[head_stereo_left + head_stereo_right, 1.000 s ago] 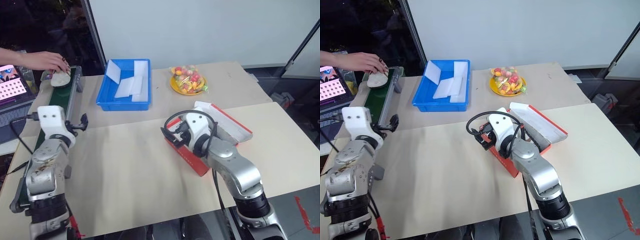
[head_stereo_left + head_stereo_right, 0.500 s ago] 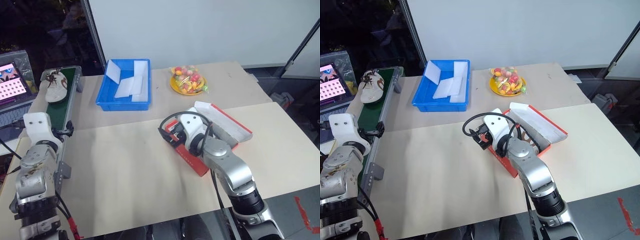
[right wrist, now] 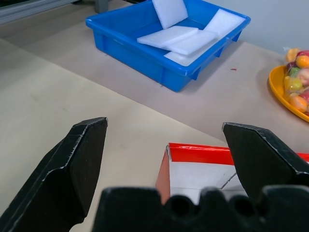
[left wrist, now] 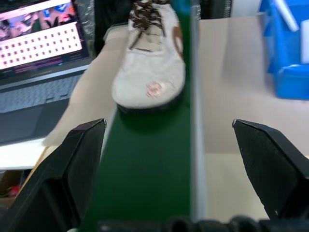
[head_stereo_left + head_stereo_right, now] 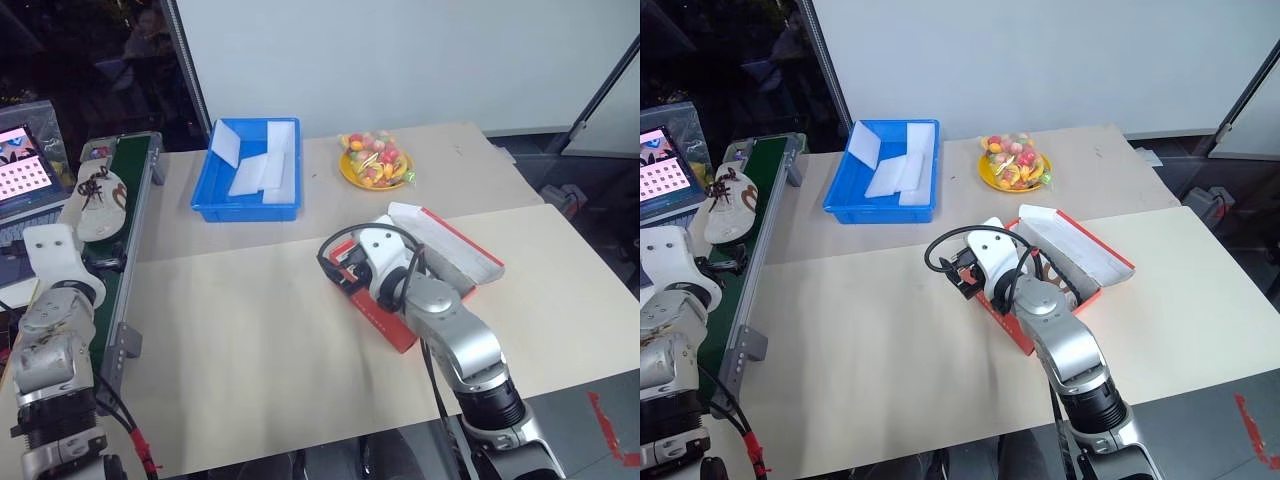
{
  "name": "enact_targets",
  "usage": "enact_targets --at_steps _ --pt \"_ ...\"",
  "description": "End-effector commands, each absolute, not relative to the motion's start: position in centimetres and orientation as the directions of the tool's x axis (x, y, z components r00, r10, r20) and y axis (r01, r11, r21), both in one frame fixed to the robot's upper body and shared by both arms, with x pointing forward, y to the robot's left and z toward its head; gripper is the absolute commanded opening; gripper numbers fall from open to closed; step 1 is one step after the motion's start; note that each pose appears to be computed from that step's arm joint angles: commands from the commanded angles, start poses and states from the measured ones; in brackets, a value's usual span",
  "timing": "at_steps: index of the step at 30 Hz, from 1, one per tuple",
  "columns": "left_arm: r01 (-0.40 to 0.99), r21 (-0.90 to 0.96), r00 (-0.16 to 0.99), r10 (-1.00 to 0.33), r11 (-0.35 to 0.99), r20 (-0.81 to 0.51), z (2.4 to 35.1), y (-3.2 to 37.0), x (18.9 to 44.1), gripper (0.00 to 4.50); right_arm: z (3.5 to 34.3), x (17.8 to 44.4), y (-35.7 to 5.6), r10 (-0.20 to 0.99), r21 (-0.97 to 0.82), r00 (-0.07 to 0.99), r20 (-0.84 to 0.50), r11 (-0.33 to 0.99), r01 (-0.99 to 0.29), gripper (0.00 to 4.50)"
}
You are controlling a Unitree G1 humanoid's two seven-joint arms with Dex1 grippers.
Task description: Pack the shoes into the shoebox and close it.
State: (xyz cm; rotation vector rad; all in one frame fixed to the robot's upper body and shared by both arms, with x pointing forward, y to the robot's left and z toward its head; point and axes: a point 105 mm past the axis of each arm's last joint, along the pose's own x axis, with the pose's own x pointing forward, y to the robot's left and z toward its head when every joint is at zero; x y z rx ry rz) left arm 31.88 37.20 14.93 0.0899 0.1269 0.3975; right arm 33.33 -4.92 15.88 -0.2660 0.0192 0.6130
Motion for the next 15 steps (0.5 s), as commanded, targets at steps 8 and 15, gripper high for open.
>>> enact_targets --at_steps 8,15 --pt "-0.427 0.121 0.899 0.436 0.896 -0.052 16.4 38.7 31.6 4.5 17.4 33.0 -4.9 0.573 -0.252 0.819 -0.03 0.789 -0.561 4.49" --pt "-0.455 0.122 0.867 0.47 0.882 -0.166 13.2 39.2 31.2 4.25 17.6 33.0 -5.1 0.566 -0.248 0.824 -0.021 0.796 -0.552 4.5"
